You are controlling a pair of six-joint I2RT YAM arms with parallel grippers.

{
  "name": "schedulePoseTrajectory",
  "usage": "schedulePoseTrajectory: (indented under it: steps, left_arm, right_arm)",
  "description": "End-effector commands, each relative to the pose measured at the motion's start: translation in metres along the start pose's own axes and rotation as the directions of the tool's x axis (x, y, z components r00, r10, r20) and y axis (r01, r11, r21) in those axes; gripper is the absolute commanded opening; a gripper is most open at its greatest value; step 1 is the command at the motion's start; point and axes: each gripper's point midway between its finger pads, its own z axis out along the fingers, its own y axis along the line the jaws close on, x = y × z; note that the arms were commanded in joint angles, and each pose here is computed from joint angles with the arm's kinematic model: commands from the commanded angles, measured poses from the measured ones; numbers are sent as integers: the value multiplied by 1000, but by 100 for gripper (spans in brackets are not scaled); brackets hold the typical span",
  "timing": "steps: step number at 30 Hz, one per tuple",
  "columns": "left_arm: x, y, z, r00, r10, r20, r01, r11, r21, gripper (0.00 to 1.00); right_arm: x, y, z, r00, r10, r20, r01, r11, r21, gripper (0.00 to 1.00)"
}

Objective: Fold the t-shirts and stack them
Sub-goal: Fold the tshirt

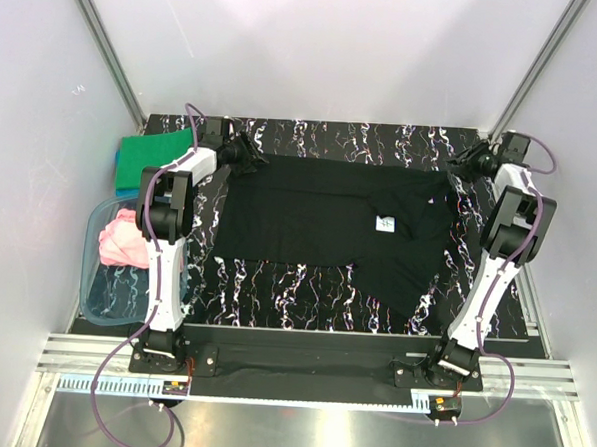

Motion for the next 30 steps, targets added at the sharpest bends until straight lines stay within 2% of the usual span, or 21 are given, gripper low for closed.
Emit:
schedulePoseTrajectory:
  steps: [1,6,8,9,11,13,23,27,30]
  left_arm:
    - [-13,-8,-6,999,1,36,-2,1000,22,56]
    - [-13,-8,-7,999,1,35,-2,1000,18,56]
    - [-14,-7,-7,999,3,40,-3,1000,13,56]
    - [-13,-6,-7,999,0,40,-1,1000,8,56]
    - [-16,-3,-7,998,-5,56,5,1000,-11,56]
    - [-15,5,-6,998,-20,57,23,999,-43,56]
    - [-28,22,2,993,-33,111,49,989,-140,56]
    - [-34,13,3,992,-37,121,50,993,-109,56]
    - [-45,-22,-12,993,-7,121,8,1000,-5,56]
  right_arm:
    - [12,-17,8,997,58,-56,-54,997,61,47]
    - [15,-24,13,995,84,-55,-79,994,77,49]
    - [17,-27,18,993,100,-60,-95,993,76,45]
    - [15,-27,20,994,100,-53,-96,993,74,35]
    - [10,-31,22,994,103,-25,-100,991,94,6]
    - [1,-33,23,996,92,14,-93,991,101,0]
    - [-35,-22,41,991,72,113,-78,996,49,0]
    - [-42,-11,45,992,65,104,-65,998,6,0]
    - [-38,1,38,997,48,66,-49,999,16,25]
